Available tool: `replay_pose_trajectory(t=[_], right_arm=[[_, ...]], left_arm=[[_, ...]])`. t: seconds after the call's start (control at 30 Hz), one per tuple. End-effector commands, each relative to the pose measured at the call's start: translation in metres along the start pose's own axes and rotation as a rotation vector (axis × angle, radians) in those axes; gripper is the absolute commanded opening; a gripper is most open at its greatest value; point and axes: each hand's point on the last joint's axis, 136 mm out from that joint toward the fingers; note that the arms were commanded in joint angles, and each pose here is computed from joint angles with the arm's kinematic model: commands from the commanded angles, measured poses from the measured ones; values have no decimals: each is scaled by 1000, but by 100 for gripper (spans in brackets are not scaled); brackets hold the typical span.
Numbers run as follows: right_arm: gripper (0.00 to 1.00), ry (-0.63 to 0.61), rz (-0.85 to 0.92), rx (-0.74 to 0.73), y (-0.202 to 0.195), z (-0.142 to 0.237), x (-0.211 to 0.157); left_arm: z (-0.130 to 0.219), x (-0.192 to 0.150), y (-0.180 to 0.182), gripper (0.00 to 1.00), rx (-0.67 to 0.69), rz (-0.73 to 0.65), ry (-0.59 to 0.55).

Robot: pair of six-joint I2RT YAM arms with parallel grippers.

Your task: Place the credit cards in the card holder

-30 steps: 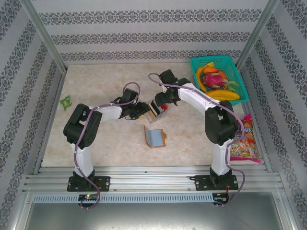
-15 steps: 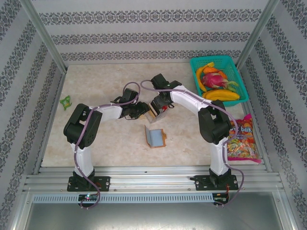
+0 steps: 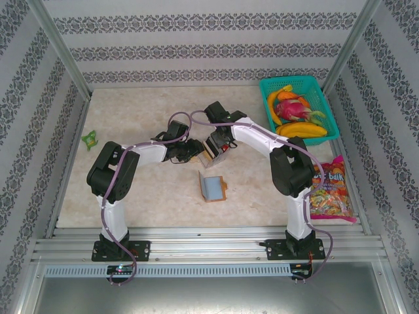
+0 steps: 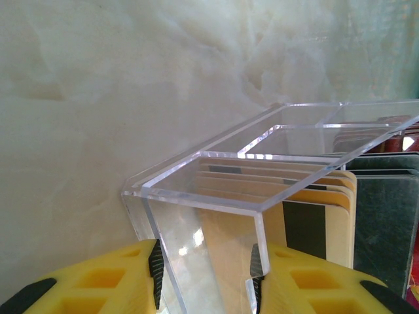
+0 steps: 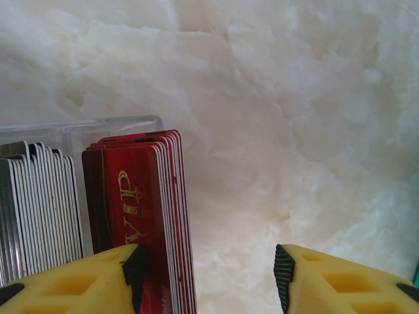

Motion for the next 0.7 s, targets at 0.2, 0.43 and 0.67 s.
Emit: replay_pose_trajectory(t=[0.2,0.43,0.67], right_arm=[[54,-18,-27,-52,-16,14,6],[54,-37,-30,-54,-17,21,11],[49,-32,-24,-48,-15,21,10]], left_arm=[[-9,-19,18,41,54,1,63],[-9,-17,16,41,49,0,60],[-10,-18,16,41,50,0,61]])
Point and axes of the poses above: each hand's point on the last joint's axis, 136 mm out from that joint toward the fingers, its own z axis back along the fingers, its own y axis along the line the jaws close on, x = y × z, and after that the axes turned 6 degrees about -z, right-handed
